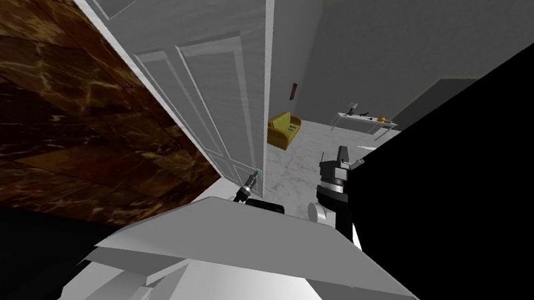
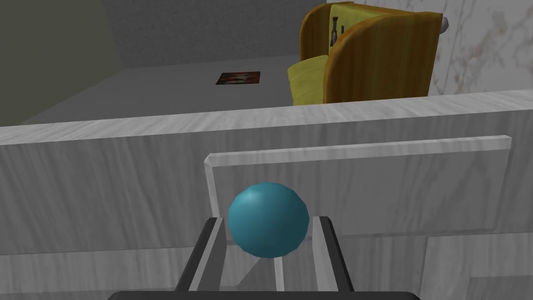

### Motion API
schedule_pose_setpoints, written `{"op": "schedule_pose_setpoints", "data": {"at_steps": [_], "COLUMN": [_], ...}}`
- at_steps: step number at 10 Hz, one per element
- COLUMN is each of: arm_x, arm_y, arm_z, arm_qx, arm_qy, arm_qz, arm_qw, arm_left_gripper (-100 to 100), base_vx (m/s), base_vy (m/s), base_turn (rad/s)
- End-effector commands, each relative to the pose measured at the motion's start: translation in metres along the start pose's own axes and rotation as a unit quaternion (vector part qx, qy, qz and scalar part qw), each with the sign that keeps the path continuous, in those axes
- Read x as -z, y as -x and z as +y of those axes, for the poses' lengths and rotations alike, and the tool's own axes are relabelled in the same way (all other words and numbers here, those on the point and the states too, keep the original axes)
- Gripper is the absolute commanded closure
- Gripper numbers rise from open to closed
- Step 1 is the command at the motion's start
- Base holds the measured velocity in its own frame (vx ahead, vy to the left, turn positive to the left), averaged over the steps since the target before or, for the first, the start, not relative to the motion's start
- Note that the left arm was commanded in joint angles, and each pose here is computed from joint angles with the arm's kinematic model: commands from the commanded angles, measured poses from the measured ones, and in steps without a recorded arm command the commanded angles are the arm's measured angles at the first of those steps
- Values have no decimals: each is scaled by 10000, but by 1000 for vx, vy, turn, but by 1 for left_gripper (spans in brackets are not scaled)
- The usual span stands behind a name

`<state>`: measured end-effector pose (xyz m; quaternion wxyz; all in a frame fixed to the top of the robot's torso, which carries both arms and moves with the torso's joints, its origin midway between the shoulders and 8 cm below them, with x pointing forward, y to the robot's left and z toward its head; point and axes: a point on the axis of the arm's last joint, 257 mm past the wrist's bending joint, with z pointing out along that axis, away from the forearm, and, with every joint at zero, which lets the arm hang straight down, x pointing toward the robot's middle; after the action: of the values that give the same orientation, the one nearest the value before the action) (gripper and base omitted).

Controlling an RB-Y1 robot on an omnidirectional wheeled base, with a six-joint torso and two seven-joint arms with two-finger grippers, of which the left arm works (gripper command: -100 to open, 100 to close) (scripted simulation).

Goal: Push the door open

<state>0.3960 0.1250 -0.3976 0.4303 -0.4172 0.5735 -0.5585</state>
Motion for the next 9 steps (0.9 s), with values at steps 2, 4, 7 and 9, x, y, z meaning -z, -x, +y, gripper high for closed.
{"op": "schedule_pose_setpoints", "data": {"at_steps": [2,4,7,9], "arm_x": [-30,-39,-43,-56], "arm_y": [281,278,266,231], "arm_z": [-4,-7,-19,-40], "arm_qx": [-82,-54,-7,76], "arm_qy": [-12,-4,-5,-14], "arm_qz": [-228,-250,-268,-294], "arm_qw": [9997,9997,9996,9995], "arm_left_gripper": [100,-100,-100,-100], "base_vx": [113,71,-193,-220], "base_vy": [-73,-87,1,-21], "base_turn": [48,104,20,63]}}
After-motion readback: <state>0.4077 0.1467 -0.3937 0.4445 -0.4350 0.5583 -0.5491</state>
